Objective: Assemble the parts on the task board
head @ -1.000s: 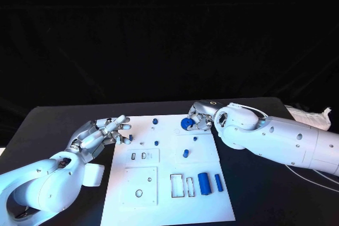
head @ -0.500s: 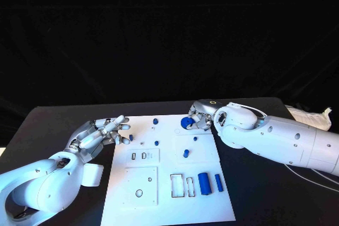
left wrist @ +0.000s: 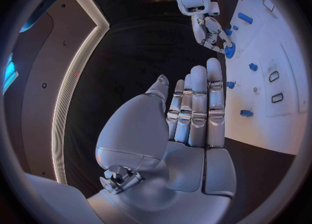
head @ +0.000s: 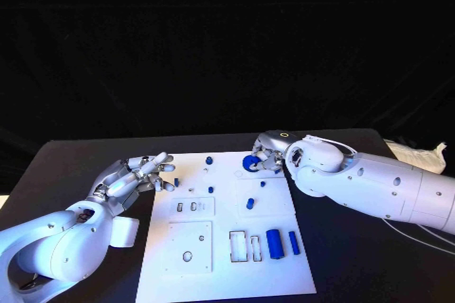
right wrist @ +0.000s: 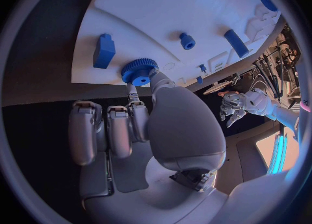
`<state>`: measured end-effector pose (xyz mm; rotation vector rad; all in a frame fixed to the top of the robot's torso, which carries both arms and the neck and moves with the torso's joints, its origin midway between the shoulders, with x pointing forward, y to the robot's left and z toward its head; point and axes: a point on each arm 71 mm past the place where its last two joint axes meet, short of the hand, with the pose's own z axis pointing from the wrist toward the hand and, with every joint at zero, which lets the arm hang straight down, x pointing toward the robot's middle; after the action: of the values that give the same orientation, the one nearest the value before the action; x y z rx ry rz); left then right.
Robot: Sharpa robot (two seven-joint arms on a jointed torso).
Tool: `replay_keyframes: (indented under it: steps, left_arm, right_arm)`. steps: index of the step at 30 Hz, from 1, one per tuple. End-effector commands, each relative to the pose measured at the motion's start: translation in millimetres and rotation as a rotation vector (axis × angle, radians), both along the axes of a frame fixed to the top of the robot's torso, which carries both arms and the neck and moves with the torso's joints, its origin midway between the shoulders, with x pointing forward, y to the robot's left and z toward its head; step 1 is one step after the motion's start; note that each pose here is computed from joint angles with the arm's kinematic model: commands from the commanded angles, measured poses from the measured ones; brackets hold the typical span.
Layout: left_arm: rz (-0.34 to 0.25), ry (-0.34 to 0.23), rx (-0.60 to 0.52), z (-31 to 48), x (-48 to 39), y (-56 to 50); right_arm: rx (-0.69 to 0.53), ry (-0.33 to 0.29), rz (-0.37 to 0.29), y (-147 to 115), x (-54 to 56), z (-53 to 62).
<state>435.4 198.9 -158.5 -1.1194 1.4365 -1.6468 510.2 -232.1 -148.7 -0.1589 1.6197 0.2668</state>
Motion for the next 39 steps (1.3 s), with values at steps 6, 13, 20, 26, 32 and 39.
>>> replay_keyframes:
  steps: [6, 13, 20, 26, 32, 39]
  left_arm:
    - [-0.022, -0.004, -0.012, 1.2, -0.9, -1.6]
    - [-0.023, -0.003, -0.011, 1.2, -0.9, -1.5]
    - [-0.022, -0.001, -0.01, 1.0, -0.8, -1.5]
    - [-0.025, 0.002, -0.01, 0.9, -1.2, -2.4]
    - [-0.029, 0.003, -0.011, 1.1, -1.8, -3.6]
    - [-0.031, 0.003, -0.012, 1.0, -1.7, -4.2]
  right_arm:
    - [-0.051, -0.037, -0.006, 3.3, -2.0, -0.4]
    - [-0.001, -0.114, 0.029, 14.7, -8.6, 7.7]
    - [0.042, -0.192, 0.108, 40.3, -21.1, 18.1]
    - [0.04, -0.216, 0.182, 64.5, -28.8, 21.5]
    - [0.035, -0.213, 0.221, 84.8, -28.2, 18.6]
    - [0.021, -0.2, 0.24, 102.6, -23.1, 11.2]
